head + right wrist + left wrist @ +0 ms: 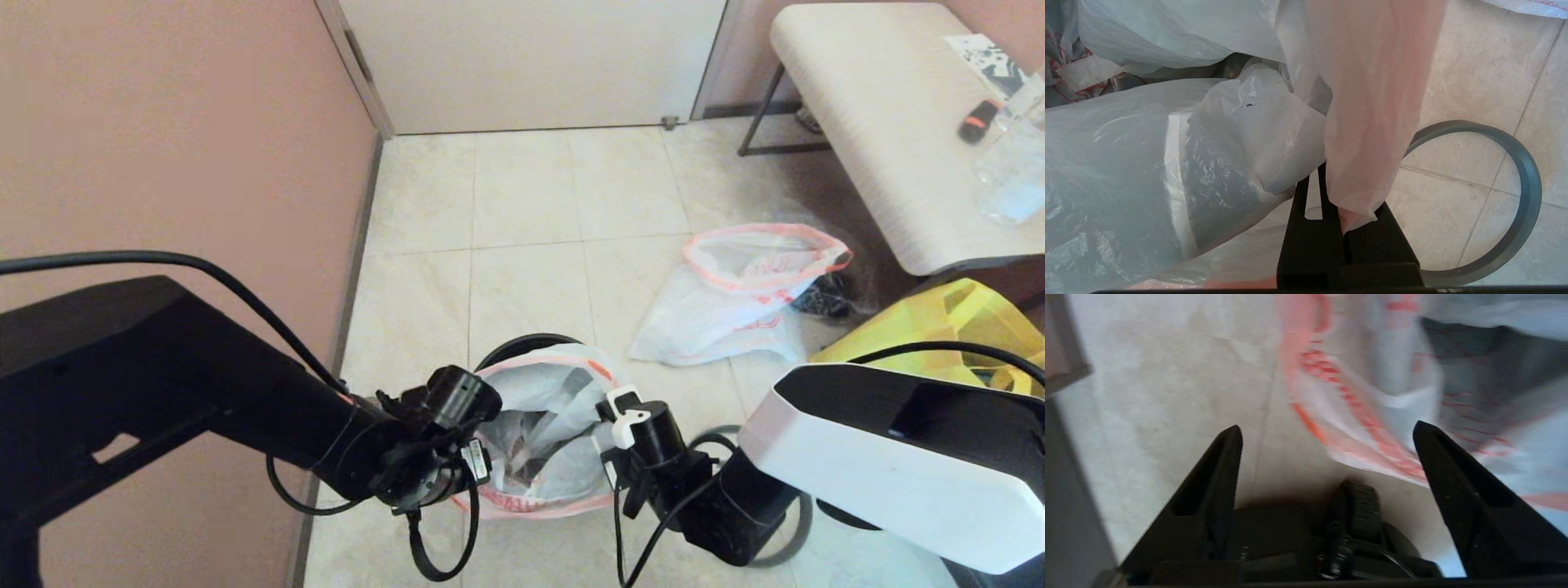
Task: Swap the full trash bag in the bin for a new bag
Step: Put the new garbage bag on the trash can
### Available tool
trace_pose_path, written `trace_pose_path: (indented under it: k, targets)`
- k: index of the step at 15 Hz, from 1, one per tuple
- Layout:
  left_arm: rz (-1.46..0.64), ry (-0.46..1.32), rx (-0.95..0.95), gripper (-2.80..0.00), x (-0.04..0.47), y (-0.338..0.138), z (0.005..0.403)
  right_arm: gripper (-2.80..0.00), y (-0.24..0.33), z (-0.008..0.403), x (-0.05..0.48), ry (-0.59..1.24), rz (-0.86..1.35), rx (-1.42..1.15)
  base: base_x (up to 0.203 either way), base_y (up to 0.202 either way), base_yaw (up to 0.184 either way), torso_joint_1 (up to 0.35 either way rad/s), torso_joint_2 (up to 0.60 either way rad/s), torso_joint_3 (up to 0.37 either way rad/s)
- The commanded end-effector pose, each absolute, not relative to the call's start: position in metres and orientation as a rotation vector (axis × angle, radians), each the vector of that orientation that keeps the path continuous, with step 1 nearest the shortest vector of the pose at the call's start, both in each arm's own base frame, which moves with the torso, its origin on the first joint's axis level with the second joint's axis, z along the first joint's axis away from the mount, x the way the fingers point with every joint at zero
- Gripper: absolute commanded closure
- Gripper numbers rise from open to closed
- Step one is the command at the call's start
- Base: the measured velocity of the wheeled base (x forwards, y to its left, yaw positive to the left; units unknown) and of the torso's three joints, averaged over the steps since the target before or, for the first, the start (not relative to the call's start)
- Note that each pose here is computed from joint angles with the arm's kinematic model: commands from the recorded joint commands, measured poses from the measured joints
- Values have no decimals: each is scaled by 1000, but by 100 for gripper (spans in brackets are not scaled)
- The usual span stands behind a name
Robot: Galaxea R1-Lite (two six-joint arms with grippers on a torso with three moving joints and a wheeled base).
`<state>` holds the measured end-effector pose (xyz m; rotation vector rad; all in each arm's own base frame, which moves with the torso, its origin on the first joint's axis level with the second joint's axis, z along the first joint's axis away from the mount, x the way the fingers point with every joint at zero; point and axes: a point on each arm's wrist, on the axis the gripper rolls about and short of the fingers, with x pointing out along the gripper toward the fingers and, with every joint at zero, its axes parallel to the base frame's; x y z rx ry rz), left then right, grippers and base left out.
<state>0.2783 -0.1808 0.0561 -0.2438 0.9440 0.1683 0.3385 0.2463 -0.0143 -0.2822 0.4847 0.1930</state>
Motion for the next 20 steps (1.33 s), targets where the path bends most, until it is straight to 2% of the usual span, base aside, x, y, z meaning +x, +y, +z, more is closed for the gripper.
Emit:
trace_pose_path:
  k: [1, 5, 12, 13, 20]
  targets:
    - [128, 953, -281, -280, 279, -187, 60, 0, 247, -17, 339, 485, 192, -284, 0, 0, 0, 0, 0, 0]
    - [129, 995, -372, -280, 307, -202, 39, 0, 247, -14, 339, 479, 190, -278, 0, 0, 0, 0, 0, 0]
    - [193, 985, -386, -280, 333, -197, 18, 0, 246, -14, 340, 479, 188, -273, 0, 0, 0, 0, 0, 0]
    - [194, 976, -386, 0, 334, -197, 15, 0, 245, -16, 341, 483, 186, -275, 0, 0, 0, 0, 0, 0]
    - [193, 933, -385, 0, 342, -200, 0, 0, 239, -18, 333, 509, 175, -277, 0, 0, 0, 0, 0, 0]
